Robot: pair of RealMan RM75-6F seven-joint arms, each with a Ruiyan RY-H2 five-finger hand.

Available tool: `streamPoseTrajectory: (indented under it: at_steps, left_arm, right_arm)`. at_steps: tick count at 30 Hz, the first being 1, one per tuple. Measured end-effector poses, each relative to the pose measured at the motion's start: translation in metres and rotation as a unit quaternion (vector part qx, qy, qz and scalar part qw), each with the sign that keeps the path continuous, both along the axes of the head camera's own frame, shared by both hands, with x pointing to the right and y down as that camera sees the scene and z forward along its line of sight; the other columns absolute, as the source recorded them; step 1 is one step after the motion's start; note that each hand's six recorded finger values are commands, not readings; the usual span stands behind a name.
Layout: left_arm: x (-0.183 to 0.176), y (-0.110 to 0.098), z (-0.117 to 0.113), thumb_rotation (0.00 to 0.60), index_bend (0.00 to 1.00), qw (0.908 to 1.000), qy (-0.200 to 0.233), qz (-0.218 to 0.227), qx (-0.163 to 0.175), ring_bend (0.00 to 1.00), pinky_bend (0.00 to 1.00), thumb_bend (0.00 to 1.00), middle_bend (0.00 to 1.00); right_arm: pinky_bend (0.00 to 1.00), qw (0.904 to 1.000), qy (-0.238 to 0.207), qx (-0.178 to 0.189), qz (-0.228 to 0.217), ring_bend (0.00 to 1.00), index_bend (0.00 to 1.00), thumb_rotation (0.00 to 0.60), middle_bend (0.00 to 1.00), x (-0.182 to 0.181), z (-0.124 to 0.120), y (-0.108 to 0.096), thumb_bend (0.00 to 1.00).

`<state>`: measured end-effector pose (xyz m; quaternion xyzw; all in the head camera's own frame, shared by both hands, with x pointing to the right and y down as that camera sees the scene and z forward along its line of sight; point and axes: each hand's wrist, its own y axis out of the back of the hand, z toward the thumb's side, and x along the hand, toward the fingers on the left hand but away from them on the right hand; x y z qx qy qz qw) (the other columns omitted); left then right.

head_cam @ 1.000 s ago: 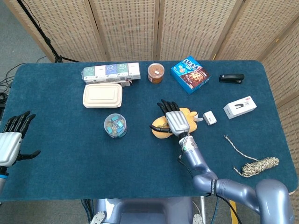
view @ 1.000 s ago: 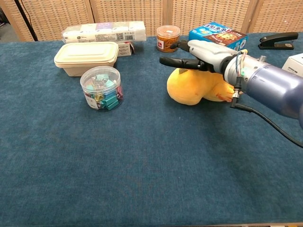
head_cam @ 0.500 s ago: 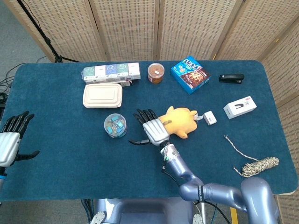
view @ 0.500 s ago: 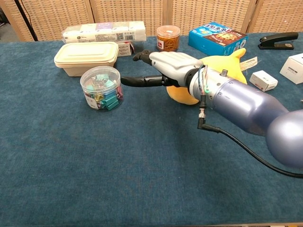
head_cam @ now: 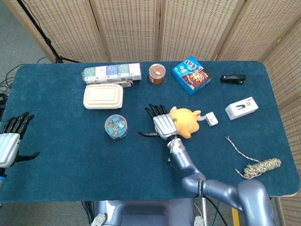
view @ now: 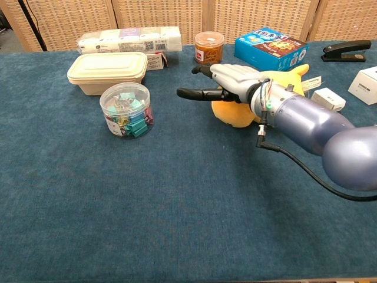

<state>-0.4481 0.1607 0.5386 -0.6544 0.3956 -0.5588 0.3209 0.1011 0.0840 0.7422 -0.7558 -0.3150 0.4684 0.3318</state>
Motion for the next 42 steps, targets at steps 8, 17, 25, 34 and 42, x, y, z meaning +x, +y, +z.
streamPoseTrajectory:
  at_steps: [8,17,25,34,42]
  left_arm:
    - [0.002,0.0,0.002,0.6,0.0,1.0,-0.005,0.003,-0.002,0.0,0.0,0.0,0.0]
    - [0.003,0.0,0.003,0.6,0.0,1.0,-0.008,0.004,-0.003,0.0,0.0,0.0,0.0]
    - [0.003,0.0,0.004,0.6,0.0,1.0,-0.008,0.003,-0.004,0.0,0.0,0.0,0.0]
    - [0.003,0.0,0.003,0.6,0.0,1.0,-0.005,0.002,-0.004,0.0,0.0,0.0,0.0]
    - [0.002,0.002,0.001,0.6,0.0,1.0,-0.002,0.0,-0.004,0.0,0.0,0.0,0.0]
  right_arm:
    - [0.0,0.9992,0.002,-0.012,0.039,0.0,0.0,0.0,0.0,0.03,0.004,-0.01,0.0]
    - [0.0,0.996,0.009,-0.032,0.083,0.0,0.0,0.0,0.0,0.068,0.013,-0.019,0.0]
    - [0.0,0.9949,0.01,-0.037,0.093,0.0,0.0,0.0,0.0,0.079,0.014,-0.019,0.0]
    - [0.0,0.997,-0.01,-0.025,0.072,0.0,0.0,0.0,0.0,0.063,-0.002,-0.014,0.0]
    - [0.0,0.9986,-0.042,0.002,0.031,0.0,0.0,0.0,0.0,0.036,-0.041,-0.004,0.0]
